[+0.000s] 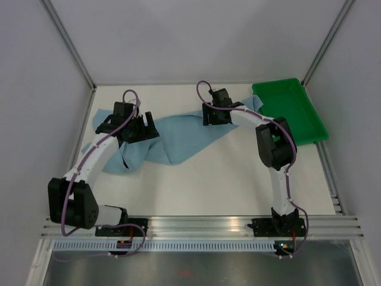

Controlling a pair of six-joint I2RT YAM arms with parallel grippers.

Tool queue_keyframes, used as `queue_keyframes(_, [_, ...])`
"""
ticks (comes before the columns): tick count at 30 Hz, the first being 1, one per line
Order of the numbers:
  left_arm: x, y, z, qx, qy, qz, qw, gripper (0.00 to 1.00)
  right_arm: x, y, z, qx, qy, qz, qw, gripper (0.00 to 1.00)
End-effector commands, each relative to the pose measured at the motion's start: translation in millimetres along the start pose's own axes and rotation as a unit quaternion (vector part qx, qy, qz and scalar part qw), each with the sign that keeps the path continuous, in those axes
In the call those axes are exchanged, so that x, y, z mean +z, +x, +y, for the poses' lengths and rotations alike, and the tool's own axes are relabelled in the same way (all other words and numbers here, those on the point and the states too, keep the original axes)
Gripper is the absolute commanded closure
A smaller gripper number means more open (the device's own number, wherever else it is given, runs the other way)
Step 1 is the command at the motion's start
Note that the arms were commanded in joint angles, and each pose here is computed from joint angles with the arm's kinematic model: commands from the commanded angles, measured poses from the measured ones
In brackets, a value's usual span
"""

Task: Fold and stack the trousers
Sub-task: Flatten the trousers out

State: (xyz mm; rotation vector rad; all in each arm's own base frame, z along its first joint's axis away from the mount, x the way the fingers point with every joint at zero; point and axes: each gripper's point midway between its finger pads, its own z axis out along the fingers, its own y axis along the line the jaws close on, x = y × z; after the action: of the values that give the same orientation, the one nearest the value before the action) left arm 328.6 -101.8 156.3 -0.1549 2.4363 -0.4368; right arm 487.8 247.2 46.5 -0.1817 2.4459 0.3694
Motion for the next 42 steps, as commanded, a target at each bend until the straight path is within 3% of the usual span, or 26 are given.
queue_keyframes(1, [30.2,-36.3,-19.2,0.003,0.024,-0.047,0.999,0.16,8.8,26.2,-28.7,0.012,0.034,0.038,0.999,0.31])
queue_keyframes(7, [58.5,-32.9,-28.0,0.028,0.018,-0.02,0.999,0.17,11.1,77.9,-56.1,0.013,0.092,0.086,0.992,0.56])
queue_keyframes(8, [58.7,-33.1,-28.1,0.032,0.018,-0.021,0.999,0.17,9.1,83.9,-57.8,0.011,0.096,0.091,0.991,0.62])
queue_keyframes(9, [58.8,-32.3,-26.8,0.036,0.016,-0.019,0.999,0.17,7.4,96.7,-62.2,0.009,0.103,0.104,0.989,0.77])
queue_keyframes(13, [50.9,-36.4,-16.6,0.048,-0.015,-0.023,0.998,0.17,-10.6,127.6,-68.5,0.004,0.117,0.138,0.984,0.99])
queue_keyframes(19, [18.7,-50.1,-13.6,0.051,-0.041,-0.046,0.997,0.15,-66.2,176.6,-89.9,0.014,0.158,0.164,0.974,1.0])
queue_keyframes(27, [-17.3,-52.8,31.3,0.01,-0.159,-0.055,0.986,0.09,-137.0,268.2,-105.0,0.083,0.185,0.221,0.954,1.0])
queue_keyframes(31, [-22.5,-46.2,66.6,-0.028,-0.188,-0.033,0.981,0.09,-150.5,263.1,-80.5,0.139,0.134,0.197,0.961,1.0])
queue_keyframes(35, [-20.0,-46.9,79.3,0.002,-0.186,-0.021,0.982,0.11,-162.3,235.0,-78.0,0.112,0.128,0.165,0.972,0.95])
queue_keyframes(39, [-14.7,-29.0,93.0,0.019,-0.211,0.02,0.977,0.13,-166.1,156.8,-59.4,0.078,0.099,0.092,0.988,0.74])
queue_keyframes(42, [-20.8,-13.8,110.7,0.0,-0.245,0.031,0.969,0.14,-170.8,98.4,-27.8,0.077,0.037,0.038,0.996,0.68])
